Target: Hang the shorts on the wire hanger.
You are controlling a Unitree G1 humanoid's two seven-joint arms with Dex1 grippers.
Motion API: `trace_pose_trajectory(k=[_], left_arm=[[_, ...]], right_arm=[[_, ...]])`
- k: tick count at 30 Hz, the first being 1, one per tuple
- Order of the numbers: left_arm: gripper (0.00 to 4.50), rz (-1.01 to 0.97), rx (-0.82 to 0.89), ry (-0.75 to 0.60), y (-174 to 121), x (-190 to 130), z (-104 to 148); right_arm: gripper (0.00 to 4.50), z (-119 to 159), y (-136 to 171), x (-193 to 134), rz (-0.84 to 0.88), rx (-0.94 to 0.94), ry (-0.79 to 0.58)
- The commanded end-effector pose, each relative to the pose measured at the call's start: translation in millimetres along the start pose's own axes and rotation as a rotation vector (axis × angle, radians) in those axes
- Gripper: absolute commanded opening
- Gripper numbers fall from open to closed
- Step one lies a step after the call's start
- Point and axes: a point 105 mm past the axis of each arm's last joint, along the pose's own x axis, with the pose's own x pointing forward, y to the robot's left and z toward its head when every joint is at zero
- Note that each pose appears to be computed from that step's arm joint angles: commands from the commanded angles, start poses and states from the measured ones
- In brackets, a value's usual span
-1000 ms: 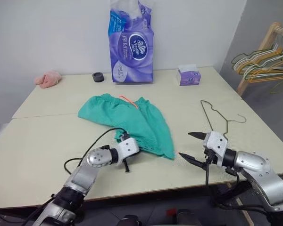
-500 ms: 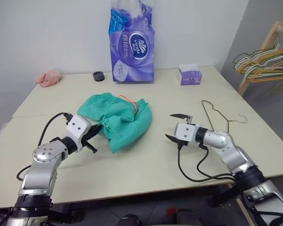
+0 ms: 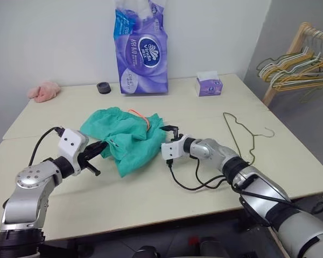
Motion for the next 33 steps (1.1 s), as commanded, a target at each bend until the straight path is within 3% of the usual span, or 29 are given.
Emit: trace_pose_trajectory(k=[1,13,20,24,26,30,33], left_arm=[[0.00,0.031,0.028,-0.056,8.3,-10.5,20.0],[0.00,0.025,0.007,-0.052,2.4,-13.4,19.1],[0.00,-0.009,-0.015,-0.064,-8.2,-5.4,19.2],[0.00,-0.158,-0.036,-0.079,-45.4,20.5,19.8],[0.00,-0.227,-0.047,-0.083,-61.8,28.2,20.0],[0.00,-0.361,-0.058,-0.071,-90.7,36.6,17.4],[0.00,-0.476,-0.045,-0.045,-110.9,40.4,11.7]], right_arm=[[4.09,25.9,-22.7,15.6,-0.087,-0.022,-0.068],[0.04,50.9,-30.9,26.3,-0.132,0.069,-0.144],[0.04,33.4,-30.4,14.2,-0.123,0.019,-0.125],[0.04,-26.7,-43.5,-22.8,-0.115,-0.061,0.034],[0.04,-42.8,-45.5,-38.2,-0.089,-0.087,0.068],[0.04,-63.2,-38.6,-71.2,0.024,-0.120,0.088],[0.04,-63.3,-12.7,-104.1,0.226,-0.136,0.067]])
